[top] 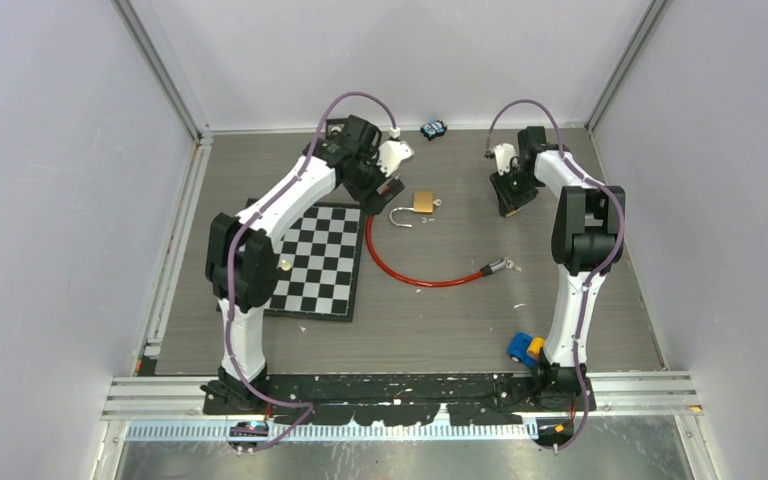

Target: Unlock with the key

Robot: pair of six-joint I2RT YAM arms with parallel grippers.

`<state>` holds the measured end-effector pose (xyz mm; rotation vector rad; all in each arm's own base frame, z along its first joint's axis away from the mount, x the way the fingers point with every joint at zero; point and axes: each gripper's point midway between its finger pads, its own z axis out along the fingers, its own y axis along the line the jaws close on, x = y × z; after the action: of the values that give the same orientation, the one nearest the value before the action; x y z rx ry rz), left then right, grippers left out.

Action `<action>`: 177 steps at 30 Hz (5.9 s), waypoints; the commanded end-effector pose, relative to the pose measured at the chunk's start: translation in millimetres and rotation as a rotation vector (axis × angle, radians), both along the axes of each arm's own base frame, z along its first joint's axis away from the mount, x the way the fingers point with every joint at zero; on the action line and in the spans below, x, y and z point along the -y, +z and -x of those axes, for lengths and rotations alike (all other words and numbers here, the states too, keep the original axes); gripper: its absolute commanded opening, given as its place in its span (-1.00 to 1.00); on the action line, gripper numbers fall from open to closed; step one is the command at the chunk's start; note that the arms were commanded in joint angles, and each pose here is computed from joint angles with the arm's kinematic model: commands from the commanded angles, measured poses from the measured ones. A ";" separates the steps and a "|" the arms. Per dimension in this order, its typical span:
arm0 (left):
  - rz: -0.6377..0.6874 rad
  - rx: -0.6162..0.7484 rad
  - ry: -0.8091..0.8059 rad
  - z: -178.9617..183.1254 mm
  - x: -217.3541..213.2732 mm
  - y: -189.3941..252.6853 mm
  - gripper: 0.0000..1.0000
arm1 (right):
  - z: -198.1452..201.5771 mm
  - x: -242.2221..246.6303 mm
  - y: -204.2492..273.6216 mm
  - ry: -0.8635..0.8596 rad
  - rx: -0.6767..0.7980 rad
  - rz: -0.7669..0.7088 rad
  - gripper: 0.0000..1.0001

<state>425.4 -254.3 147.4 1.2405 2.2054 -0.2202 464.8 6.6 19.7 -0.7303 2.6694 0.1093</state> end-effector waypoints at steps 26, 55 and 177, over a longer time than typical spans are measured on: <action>0.052 0.228 0.245 84.7 -142.9 90.9 0.99 | 194.9 -235.5 98.3 0.565 0.143 -0.147 -0.96; 0.139 0.453 0.399 107.9 -186.2 167.4 0.99 | 277.6 -308.4 13.2 0.717 -0.046 -0.067 0.11; 0.934 0.391 -0.397 125.9 51.8 127.3 -0.15 | 186.7 -294.3 287.5 0.278 0.030 -1.014 -0.99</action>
<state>295.5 -301.8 254.2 1.0257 1.3331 -0.9780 280.0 300.5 288.6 -0.6956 2.1016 1.3657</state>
